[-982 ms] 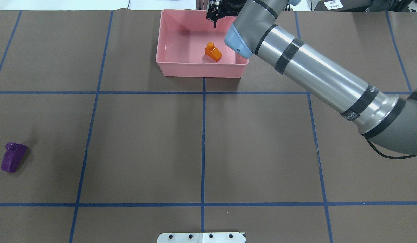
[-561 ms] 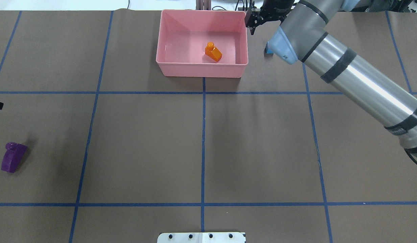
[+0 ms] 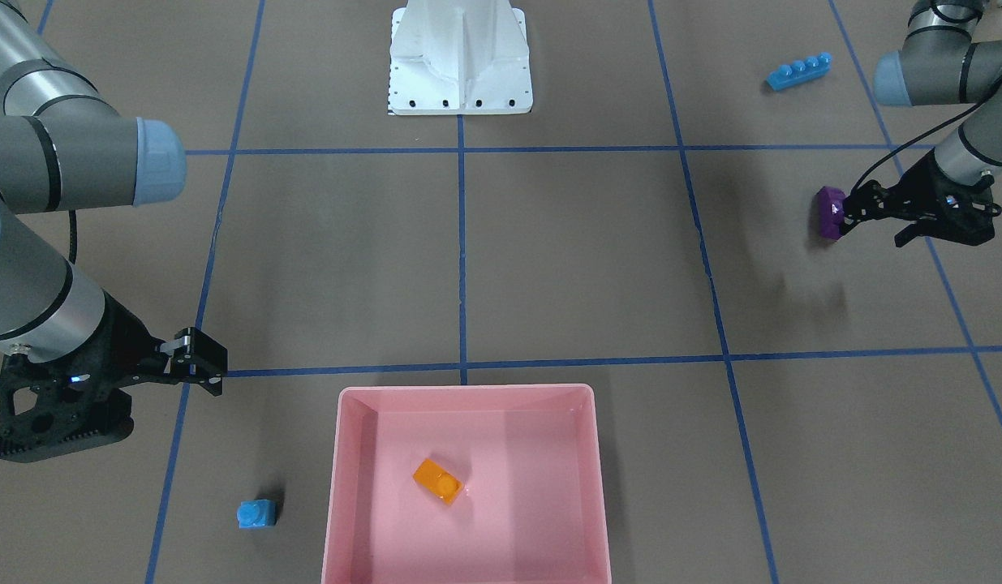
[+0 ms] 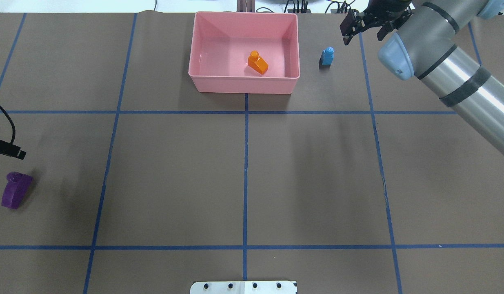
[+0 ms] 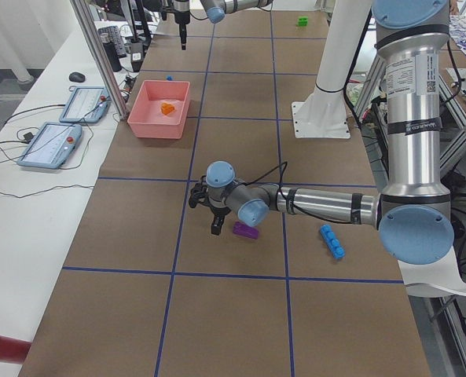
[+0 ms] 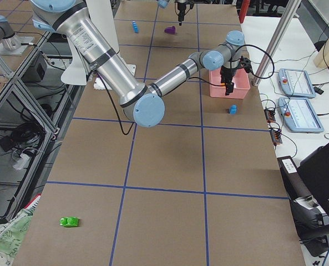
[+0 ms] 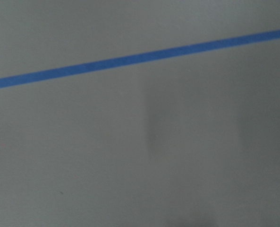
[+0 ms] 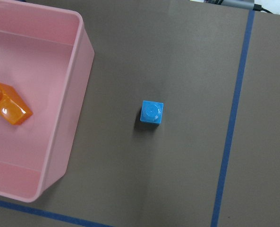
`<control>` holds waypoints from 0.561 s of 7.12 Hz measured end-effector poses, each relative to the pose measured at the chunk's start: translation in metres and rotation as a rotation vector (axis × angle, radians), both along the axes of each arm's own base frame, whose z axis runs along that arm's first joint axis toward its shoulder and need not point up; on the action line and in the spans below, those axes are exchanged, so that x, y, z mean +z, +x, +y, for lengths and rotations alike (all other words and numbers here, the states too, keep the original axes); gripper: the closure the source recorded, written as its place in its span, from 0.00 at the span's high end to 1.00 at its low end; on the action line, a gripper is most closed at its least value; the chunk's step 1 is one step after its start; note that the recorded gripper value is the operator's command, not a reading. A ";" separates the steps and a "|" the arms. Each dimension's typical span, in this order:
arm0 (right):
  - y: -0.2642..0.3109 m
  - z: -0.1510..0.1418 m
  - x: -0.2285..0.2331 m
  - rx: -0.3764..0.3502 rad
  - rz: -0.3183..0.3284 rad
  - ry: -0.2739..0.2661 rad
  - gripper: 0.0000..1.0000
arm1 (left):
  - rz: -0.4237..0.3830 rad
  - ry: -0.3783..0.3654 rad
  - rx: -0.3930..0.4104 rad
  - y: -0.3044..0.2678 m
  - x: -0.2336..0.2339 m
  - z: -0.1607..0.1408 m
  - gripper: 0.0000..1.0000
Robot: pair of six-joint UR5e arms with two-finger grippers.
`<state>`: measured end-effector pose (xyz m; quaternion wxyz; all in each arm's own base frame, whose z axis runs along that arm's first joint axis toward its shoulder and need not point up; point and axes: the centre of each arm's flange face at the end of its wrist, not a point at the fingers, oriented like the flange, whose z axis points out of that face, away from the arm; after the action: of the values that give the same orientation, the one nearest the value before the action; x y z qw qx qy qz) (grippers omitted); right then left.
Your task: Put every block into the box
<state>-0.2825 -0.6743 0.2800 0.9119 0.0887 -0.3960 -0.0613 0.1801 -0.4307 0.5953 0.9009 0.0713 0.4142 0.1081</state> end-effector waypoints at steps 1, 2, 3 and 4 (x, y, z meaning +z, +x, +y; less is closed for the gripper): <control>0.002 0.003 0.002 -0.002 -0.001 0.002 1.00 | -0.015 0.013 0.022 0.007 -0.001 0.015 0.61; 0.003 0.004 0.003 -0.002 -0.001 0.002 1.00 | -0.034 0.022 0.038 0.013 0.000 0.025 0.61; 0.003 0.005 0.004 -0.002 0.000 0.002 1.00 | -0.048 0.027 0.051 0.020 0.002 0.031 0.61; 0.003 0.005 0.005 -0.002 0.001 0.001 1.00 | -0.058 0.027 0.062 0.025 0.005 0.034 0.61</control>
<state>-0.2793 -0.6693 0.2850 0.9119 0.0889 -0.3957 -0.0626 0.2049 -0.3963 0.6006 0.9077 0.0672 0.3885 0.1437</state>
